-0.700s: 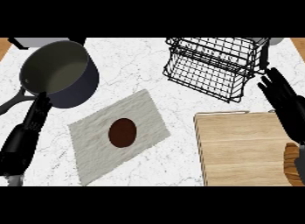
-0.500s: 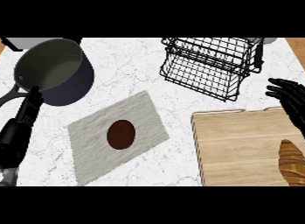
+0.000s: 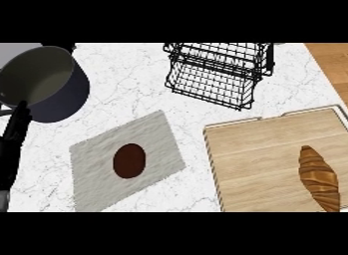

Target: Pick the croissant from the tray and place it in the tiered basket

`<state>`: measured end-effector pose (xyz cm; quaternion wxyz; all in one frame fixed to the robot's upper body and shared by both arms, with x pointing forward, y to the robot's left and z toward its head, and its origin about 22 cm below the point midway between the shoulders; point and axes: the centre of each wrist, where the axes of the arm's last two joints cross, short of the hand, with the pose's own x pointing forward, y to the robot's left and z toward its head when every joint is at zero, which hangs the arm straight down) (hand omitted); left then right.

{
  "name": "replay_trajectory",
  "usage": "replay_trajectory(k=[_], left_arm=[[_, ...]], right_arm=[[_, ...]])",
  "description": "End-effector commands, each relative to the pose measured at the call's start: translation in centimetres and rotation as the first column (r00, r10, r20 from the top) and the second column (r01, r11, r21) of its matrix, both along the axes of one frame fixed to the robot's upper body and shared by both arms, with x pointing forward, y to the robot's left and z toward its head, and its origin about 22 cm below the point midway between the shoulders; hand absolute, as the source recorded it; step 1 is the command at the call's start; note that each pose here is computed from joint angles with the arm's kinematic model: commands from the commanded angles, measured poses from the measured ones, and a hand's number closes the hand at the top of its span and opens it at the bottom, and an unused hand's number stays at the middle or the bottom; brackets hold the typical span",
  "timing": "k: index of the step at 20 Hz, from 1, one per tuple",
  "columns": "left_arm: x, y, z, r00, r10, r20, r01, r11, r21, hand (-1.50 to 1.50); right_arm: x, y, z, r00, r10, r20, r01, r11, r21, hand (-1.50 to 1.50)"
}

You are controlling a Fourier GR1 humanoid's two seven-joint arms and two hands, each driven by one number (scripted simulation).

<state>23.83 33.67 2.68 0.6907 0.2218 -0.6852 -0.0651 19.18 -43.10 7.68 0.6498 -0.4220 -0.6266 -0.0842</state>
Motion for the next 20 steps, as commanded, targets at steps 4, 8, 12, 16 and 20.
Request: replay_trajectory(k=[4, 8, 12, 16, 20], left_arm=[[0.7, -2.5, 0.0, 0.999, -0.03, -0.018, 0.031, 0.999, 0.021, 0.0], [1.0, -1.7, 0.2, 0.999, -0.035, -0.011, 0.035, 0.999, 0.025, 0.0], [1.4, -2.6, 0.4, 0.997, -0.072, -0.037, 0.073, 0.997, 0.02, 0.0], [3.3, -4.6, 1.5, 0.994, -0.107, -0.015, 0.107, 0.994, 0.009, 0.0], [3.5, -4.4, 0.6, 0.993, -0.109, -0.033, 0.11, 0.994, 0.016, 0.0]], right_arm=[[-5.6, 2.8, 3.9, 0.98, -0.083, -0.181, 0.05, 0.983, -0.178, -1.5], [-6.3, 3.2, 6.0, 0.862, -0.048, -0.505, -0.096, 0.962, -0.255, -1.5], [-5.5, 5.8, 9.4, 0.759, -0.072, -0.647, -0.146, 0.95, -0.277, -1.5], [-4.0, 9.2, 13.6, 0.721, -0.127, -0.682, -0.097, 0.955, -0.28, -1.5], [-3.7, 10.7, 11.9, 0.657, -0.179, -0.733, -0.026, 0.966, -0.258, -1.5]])
